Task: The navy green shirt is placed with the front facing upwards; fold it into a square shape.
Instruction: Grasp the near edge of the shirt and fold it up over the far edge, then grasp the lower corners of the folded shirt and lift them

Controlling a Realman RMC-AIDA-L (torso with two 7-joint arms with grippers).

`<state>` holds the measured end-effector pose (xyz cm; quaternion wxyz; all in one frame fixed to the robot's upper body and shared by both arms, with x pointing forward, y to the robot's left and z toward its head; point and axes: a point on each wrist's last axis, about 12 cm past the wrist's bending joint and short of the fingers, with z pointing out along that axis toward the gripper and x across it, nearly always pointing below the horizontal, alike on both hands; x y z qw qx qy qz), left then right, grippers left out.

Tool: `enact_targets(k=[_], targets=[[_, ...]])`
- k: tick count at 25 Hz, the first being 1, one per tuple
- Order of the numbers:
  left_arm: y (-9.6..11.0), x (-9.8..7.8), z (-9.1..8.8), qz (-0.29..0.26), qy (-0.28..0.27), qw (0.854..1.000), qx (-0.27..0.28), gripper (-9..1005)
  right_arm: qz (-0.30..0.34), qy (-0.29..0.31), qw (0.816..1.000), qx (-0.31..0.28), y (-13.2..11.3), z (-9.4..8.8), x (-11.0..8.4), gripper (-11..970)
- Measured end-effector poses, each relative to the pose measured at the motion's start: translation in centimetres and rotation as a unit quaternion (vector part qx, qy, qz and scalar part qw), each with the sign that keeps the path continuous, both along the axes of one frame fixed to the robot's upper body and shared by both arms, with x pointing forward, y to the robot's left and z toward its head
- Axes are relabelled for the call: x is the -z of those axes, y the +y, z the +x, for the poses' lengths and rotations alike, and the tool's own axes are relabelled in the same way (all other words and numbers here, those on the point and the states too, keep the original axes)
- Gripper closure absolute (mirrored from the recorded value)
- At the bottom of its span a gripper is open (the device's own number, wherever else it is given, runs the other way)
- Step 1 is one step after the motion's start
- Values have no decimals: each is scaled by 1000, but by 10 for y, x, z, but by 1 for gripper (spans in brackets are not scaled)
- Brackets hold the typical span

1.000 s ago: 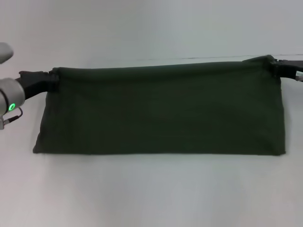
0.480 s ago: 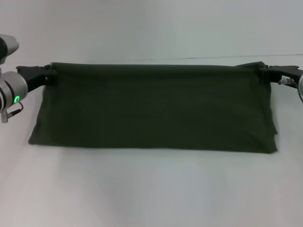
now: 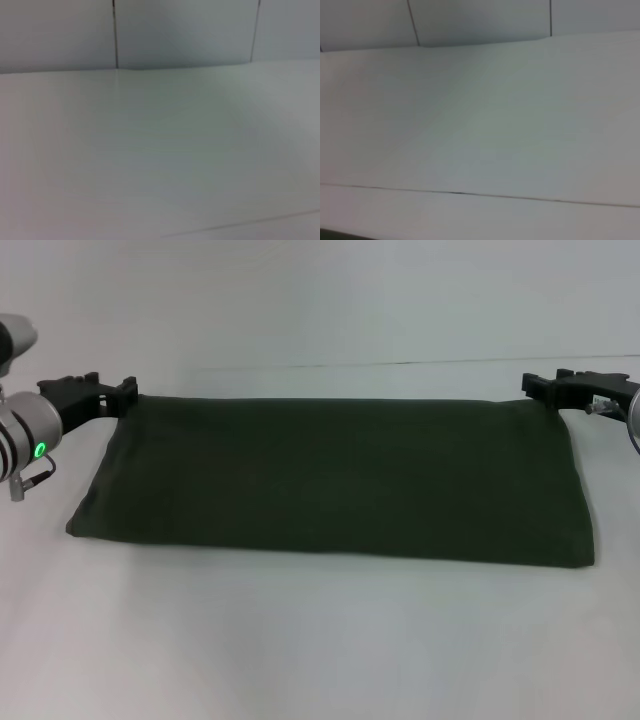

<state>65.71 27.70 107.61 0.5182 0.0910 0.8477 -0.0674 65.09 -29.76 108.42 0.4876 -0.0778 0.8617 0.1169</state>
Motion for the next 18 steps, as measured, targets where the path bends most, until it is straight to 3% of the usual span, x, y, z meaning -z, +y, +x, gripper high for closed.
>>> enact_targets(k=[4,10,14,18], targets=[[4,-1,-2,-24,-9,1000,-11,482,10,-1,1000,-9,-2,-3,-2,489],[18,-6,-13,-90,-17,996,21,298,28,4,999,-41,-1,-12,-1,299],[39,-10,-33,-145,-19,988,50,213,46,2,997,-63,-3,-21,0,300],[67,-12,-64,-184,0,980,73,159,72,-13,993,-92,-4,-35,3,302]])
